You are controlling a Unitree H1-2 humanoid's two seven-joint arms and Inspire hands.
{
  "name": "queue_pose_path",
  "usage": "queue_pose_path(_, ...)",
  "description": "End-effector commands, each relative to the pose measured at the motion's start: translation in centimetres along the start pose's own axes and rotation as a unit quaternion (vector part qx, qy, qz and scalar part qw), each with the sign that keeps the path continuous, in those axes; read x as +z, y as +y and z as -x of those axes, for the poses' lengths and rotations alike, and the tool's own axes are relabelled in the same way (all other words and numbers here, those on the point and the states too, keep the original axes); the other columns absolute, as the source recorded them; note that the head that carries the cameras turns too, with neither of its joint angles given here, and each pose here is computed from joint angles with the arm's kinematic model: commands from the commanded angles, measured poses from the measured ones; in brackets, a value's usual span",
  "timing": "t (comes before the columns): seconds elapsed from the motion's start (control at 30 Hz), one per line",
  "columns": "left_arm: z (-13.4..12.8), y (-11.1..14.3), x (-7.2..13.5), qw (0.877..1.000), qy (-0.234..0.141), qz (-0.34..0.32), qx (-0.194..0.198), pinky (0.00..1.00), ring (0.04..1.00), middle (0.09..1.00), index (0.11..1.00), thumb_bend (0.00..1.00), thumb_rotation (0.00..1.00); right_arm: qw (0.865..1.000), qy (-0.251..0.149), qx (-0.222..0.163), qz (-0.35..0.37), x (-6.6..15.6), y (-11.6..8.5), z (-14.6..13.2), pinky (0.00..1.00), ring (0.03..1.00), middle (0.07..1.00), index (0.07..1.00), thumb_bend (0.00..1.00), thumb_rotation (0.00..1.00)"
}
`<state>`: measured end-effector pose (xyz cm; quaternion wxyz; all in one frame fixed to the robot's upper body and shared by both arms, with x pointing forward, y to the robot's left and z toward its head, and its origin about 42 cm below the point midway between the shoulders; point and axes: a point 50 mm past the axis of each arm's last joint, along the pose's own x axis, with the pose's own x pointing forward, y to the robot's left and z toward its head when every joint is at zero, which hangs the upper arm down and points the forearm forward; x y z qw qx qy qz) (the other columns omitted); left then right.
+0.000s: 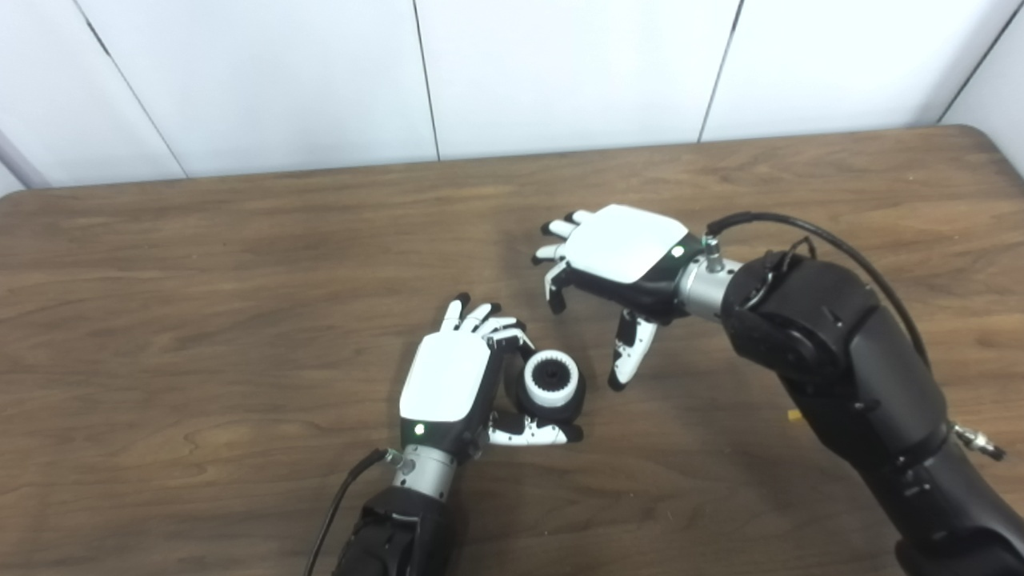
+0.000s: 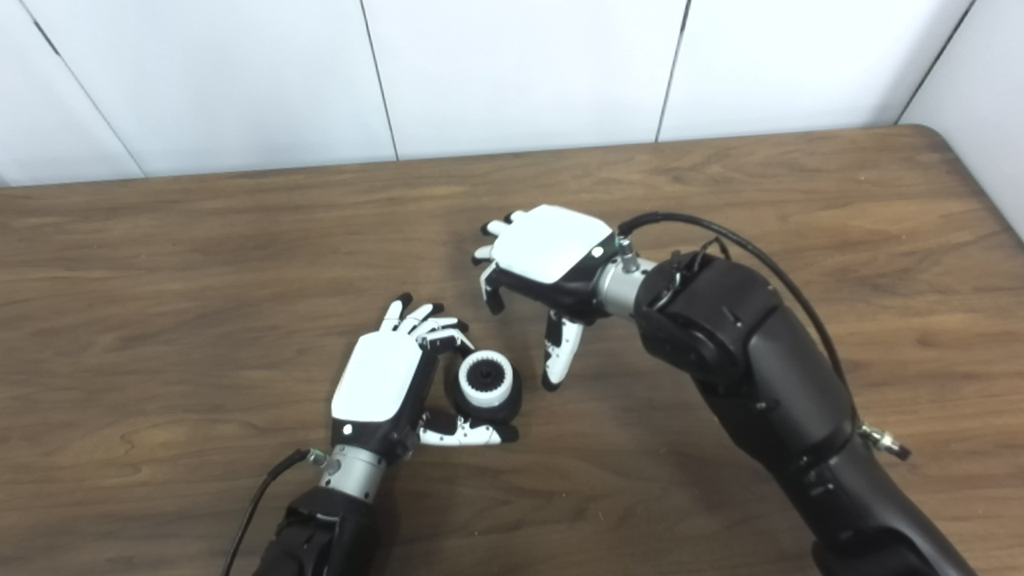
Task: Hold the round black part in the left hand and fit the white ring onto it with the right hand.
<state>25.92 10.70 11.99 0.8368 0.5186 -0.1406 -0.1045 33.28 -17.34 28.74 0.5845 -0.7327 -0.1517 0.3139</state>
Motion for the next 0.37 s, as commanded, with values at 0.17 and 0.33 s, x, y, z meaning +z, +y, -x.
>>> queue_pose_path(0.17, 0.14, 0.56, -0.84, 1.000, 0.004, -0.012, 0.002, 1.00, 0.888, 0.774, 0.489, 0.52, 0.07, 0.999, 0.021, -0.039, 0.002, -1.20, -1.47, 1.40, 1.00, 1.000, 0.929, 0.675, 1.00, 0.32)
queue_pose_path(0.33, 0.19, 0.68, -1.10, 1.000, 0.011, -0.017, -0.006, 1.00, 0.895, 0.802, 0.496, 0.52, 0.08, 0.999, 0.029, -0.035, -0.006, -1.44, -1.14, 1.51, 1.00, 1.000, 0.927, 0.675, 1.00, 0.32)
